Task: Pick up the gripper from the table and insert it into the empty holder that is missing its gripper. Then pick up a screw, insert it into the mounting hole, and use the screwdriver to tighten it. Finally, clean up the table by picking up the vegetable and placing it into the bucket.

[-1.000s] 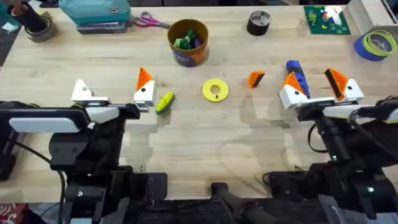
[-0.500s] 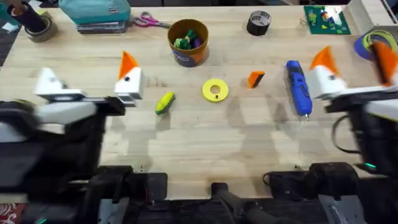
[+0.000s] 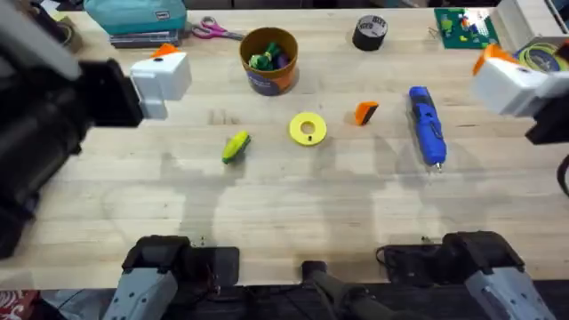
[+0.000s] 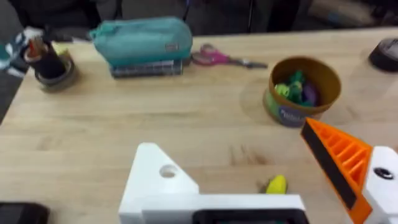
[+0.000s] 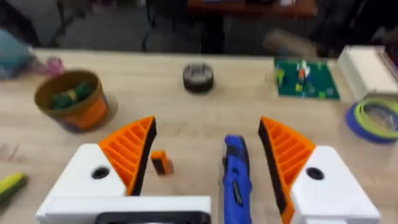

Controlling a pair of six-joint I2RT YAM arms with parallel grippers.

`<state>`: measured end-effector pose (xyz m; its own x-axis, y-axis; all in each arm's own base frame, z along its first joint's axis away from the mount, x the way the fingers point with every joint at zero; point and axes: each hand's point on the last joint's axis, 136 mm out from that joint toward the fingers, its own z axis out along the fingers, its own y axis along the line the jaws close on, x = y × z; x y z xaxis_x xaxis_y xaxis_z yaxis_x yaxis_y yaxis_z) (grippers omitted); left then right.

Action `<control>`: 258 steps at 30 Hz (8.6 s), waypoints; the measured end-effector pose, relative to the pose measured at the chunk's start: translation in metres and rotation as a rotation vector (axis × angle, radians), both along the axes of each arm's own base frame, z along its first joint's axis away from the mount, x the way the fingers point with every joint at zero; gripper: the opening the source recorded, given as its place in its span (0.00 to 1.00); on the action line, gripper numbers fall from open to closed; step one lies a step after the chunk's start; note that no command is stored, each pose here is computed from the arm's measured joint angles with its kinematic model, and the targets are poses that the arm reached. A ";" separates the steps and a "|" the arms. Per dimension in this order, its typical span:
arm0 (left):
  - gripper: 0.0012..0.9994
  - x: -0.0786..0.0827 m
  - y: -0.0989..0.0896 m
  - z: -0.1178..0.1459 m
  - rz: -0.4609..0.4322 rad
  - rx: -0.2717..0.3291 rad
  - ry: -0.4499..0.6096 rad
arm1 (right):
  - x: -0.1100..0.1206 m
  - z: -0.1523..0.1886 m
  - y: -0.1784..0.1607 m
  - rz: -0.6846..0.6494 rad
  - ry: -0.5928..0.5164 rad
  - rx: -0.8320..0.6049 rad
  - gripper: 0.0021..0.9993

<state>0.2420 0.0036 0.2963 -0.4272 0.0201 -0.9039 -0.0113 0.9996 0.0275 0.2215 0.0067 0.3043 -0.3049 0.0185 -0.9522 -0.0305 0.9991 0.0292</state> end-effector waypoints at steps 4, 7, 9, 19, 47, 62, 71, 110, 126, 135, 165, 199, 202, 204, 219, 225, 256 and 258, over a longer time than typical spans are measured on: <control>0.99 0.010 0.000 -0.012 -0.002 0.004 0.146 | 0.009 -0.026 0.000 0.001 0.229 -0.001 1.00; 0.99 0.015 0.000 -0.030 -0.003 0.005 0.257 | 0.013 -0.047 0.000 0.001 0.378 -0.001 1.00; 0.99 0.018 0.000 -0.047 -0.004 0.007 0.339 | 0.015 -0.061 0.000 0.001 0.454 -0.001 1.00; 0.99 0.019 0.000 -0.089 -0.005 0.007 0.537 | 0.014 -0.082 0.000 0.001 0.566 -0.002 1.00; 0.99 0.009 -0.087 -0.198 -0.453 0.247 0.998 | 0.014 -0.082 0.000 0.001 0.565 -0.002 1.00; 0.83 0.014 -0.089 -0.263 -0.484 0.282 1.188 | 0.014 -0.082 0.000 0.001 0.565 -0.002 1.00; 0.06 0.014 -0.089 -0.264 -0.487 0.284 1.188 | 0.014 -0.082 0.000 0.001 0.565 -0.002 1.00; 0.01 0.029 -0.093 -0.068 -0.443 0.220 0.723 | 0.011 -0.084 0.000 0.000 0.580 -0.002 1.00; 0.98 0.025 -0.091 -0.060 -0.434 0.214 0.696 | 0.010 -0.085 0.000 0.000 0.584 -0.002 1.00; 0.99 0.026 -0.091 -0.059 -0.434 0.214 0.690 | 0.010 -0.085 0.000 0.000 0.584 -0.002 1.00; 0.99 0.141 -0.112 0.046 -0.328 0.181 0.046 | 0.010 -0.085 0.000 0.000 0.586 -0.002 1.00; 0.99 0.030 -0.062 -0.005 -0.408 0.070 -0.456 | 0.010 -0.085 0.000 0.000 0.588 -0.002 1.00; 0.99 0.018 -0.075 -0.020 -0.492 0.059 -0.496 | 0.010 -0.085 0.000 0.000 0.588 -0.002 1.00; 0.99 0.010 -0.083 -0.031 -0.540 0.039 -0.530 | 0.010 -0.085 0.000 0.000 0.589 -0.002 1.00; 0.99 -0.030 -0.108 -0.081 -0.667 -0.250 -0.542 | 0.010 -0.085 0.000 0.000 0.588 -0.002 1.00; 0.99 -0.050 -0.127 -0.096 -0.801 -0.320 -0.450 | 0.010 -0.085 0.000 0.000 0.589 -0.002 1.00; 0.99 -0.096 -0.158 -0.137 -1.119 -0.325 -0.286 | 0.010 -0.085 0.000 0.000 0.588 -0.002 1.00; 0.99 -0.097 -0.158 -0.137 -1.121 -0.323 -0.286 | 0.010 -0.085 0.000 0.000 0.588 -0.002 1.00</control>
